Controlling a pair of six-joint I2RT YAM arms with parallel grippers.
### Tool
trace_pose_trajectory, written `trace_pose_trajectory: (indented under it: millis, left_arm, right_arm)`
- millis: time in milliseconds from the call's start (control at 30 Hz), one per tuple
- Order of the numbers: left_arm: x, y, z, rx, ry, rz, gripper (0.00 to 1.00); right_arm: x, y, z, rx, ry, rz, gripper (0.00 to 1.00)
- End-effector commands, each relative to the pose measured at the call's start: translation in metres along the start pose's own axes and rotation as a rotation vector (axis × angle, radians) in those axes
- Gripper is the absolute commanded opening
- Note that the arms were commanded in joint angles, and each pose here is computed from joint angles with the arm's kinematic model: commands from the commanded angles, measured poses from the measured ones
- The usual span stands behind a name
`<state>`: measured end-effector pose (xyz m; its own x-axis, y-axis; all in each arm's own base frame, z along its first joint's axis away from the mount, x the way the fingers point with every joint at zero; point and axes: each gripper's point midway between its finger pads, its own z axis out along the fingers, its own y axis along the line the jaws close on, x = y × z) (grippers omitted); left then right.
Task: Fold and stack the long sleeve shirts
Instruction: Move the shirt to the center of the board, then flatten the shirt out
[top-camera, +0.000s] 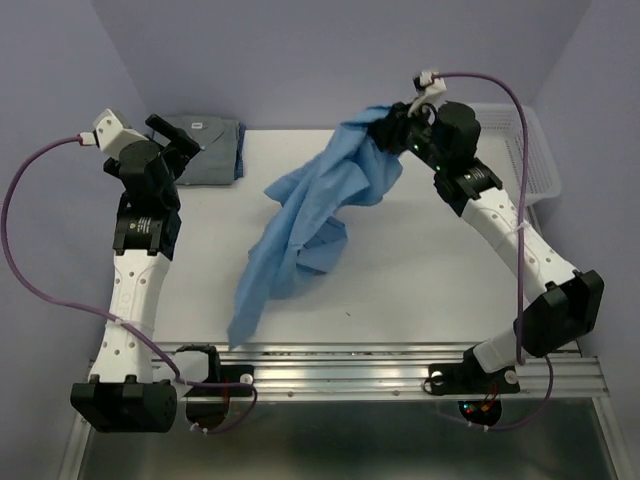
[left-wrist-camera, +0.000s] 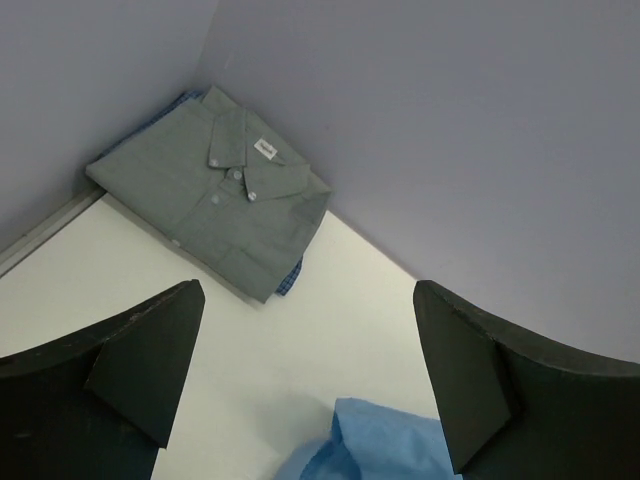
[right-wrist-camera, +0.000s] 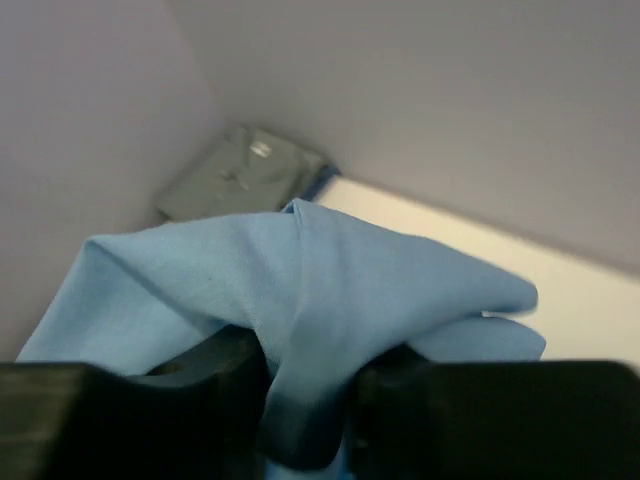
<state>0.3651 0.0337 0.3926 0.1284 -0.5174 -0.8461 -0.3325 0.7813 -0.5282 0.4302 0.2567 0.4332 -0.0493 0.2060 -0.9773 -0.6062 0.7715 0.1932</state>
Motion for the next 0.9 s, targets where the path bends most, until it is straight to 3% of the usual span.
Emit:
trace_pose_trajectory:
  millis: [0, 33, 67, 100, 167, 333, 533, 667, 867]
  left_arm:
    - [0.038, 0.010, 0.010, -0.024, 0.115, 0.020, 0.99]
    - [0.051, 0.011, 0.014, -0.020, 0.155, 0.028, 0.99]
    - [0.067, 0.012, 0.013, -0.003, 0.216, 0.032, 0.99]
    - [0.080, 0.012, 0.012, 0.007, 0.260, 0.035, 0.99]
    - [0.117, 0.012, 0.007, 0.061, 0.392, 0.053, 0.99]
    - [0.205, 0.021, -0.032, 0.167, 0.727, 0.064, 0.99]
    - [0.313, 0.041, -0.142, 0.245, 1.170, 0.135, 0.99]
    - [0.343, 0.038, -0.197, 0.302, 1.340, 0.073, 0.99]
    - [0.343, 0.012, -0.242, 0.459, 1.416, -0.047, 0.99]
  right_arm:
    - [0.093, -0.132, -0.058, 0.435, 0.196, 0.155, 0.45]
    - [0.128, -0.151, -0.076, 0.495, 0.279, 0.194, 0.57]
    - [0.143, -0.172, -0.090, 0.568, 0.322, 0.216, 0.91]
    - [0.160, -0.180, -0.105, 0.632, 0.389, 0.200, 1.00]
    - [0.170, -0.191, -0.122, 0.696, 0.461, 0.120, 1.00]
    - [0.166, -0.187, -0.131, 0.676, 0.482, 0.075, 1.00]
    - [0.168, -0.184, -0.122, 0.638, 0.476, 0.082, 1.00]
    - [0.177, -0.192, -0.116, 0.656, 0.486, 0.091, 1.00]
    - [0.193, -0.212, -0.130, 0.792, 0.520, 0.087, 1.00]
